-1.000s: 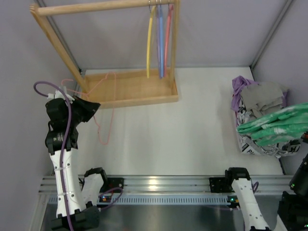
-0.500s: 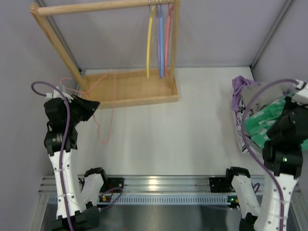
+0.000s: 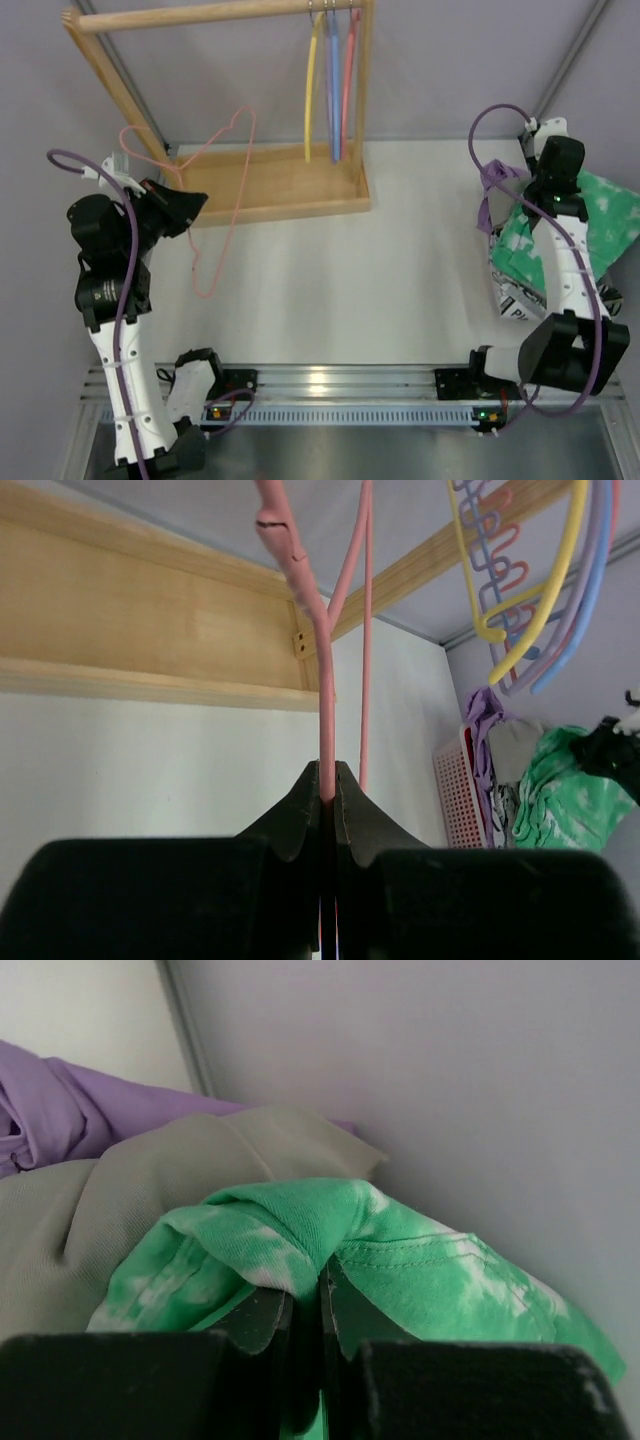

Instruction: Remove the trousers from the hanger

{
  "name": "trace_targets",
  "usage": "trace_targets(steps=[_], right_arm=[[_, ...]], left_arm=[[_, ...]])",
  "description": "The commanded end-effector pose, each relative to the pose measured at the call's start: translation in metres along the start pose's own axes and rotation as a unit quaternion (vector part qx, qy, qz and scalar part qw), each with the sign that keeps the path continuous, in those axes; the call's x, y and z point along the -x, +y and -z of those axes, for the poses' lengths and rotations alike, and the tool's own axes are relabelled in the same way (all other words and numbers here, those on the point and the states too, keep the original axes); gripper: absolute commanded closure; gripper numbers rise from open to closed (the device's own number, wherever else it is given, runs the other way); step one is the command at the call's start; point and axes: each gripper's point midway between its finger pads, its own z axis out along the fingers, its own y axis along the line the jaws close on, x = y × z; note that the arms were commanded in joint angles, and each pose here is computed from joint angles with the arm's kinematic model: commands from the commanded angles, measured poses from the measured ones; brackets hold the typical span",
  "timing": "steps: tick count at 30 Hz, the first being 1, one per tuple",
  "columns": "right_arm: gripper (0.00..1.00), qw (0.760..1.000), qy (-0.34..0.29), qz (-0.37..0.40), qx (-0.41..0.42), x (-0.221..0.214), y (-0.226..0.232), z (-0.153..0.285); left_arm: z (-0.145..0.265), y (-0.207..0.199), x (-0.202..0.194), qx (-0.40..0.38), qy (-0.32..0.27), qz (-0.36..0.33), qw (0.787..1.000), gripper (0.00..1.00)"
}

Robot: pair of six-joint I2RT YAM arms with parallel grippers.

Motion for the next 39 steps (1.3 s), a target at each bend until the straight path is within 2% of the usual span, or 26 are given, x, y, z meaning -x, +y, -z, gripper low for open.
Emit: trace_targets(steps=[1, 5, 8, 9, 11, 16, 19, 23, 29, 33, 39], right_arm=[[0.97, 0.996, -0.077, -0.023, 0.037, 0.04, 0.011, -0.026], [0.85, 0.995, -0.059, -0.021, 0.08, 0.033, 0.039, -0.051], [0.4, 0.994, -0.042, -0.035, 0.098, 0.033, 0.044, -0.053], [0.15, 0.993, -0.04, -0.043, 0.101, 0.033, 0.043, -0.051], [0.01, 0.993, -0.038, -0.049, 0.099, 0.035, 0.037, -0.042], [0.01, 0.994, -0.058, -0.045, 0.085, 0.045, 0.007, -0.003], [0.0, 0.993, -0.076, -0.047, 0.074, 0.057, -0.014, 0.024], [0.01, 0.992, -0.085, -0.055, 0.078, 0.07, -0.035, 0.056], [0.01, 0.99, -0.085, -0.061, 0.092, 0.078, -0.052, 0.095], [0.01, 0.987, -0.105, -0.08, 0.093, 0.086, -0.062, 0.117], [0.0, 0.973, -0.154, -0.12, 0.12, 0.108, -0.069, 0.151]], left_arm=[[0.005, -0.037, 0.025, -0.072, -0.016, -0.105, 0.992, 1.0], [-0.002, -0.043, 0.042, -0.078, -0.022, -0.14, 0.987, 1.0], [-0.014, -0.04, 0.057, -0.068, -0.026, -0.156, 0.985, 1.0], [-0.019, -0.037, 0.062, -0.06, -0.029, -0.162, 0.985, 1.0], [-0.03, -0.035, 0.073, -0.049, -0.033, -0.17, 0.984, 1.0], [-0.05, -0.036, 0.104, 0.025, -0.083, -0.233, 0.969, 1.0], [-0.066, -0.04, 0.105, 0.052, -0.078, -0.267, 0.959, 1.0], [-0.087, -0.048, 0.105, 0.06, -0.059, -0.288, 0.954, 1.0], [-0.116, -0.067, 0.115, 0.059, -0.064, -0.318, 0.944, 1.0], [-0.137, -0.081, 0.127, 0.056, -0.079, -0.329, 0.939, 1.0], [-0.182, -0.075, 0.137, 0.071, -0.081, -0.335, 0.936, 1.0]])
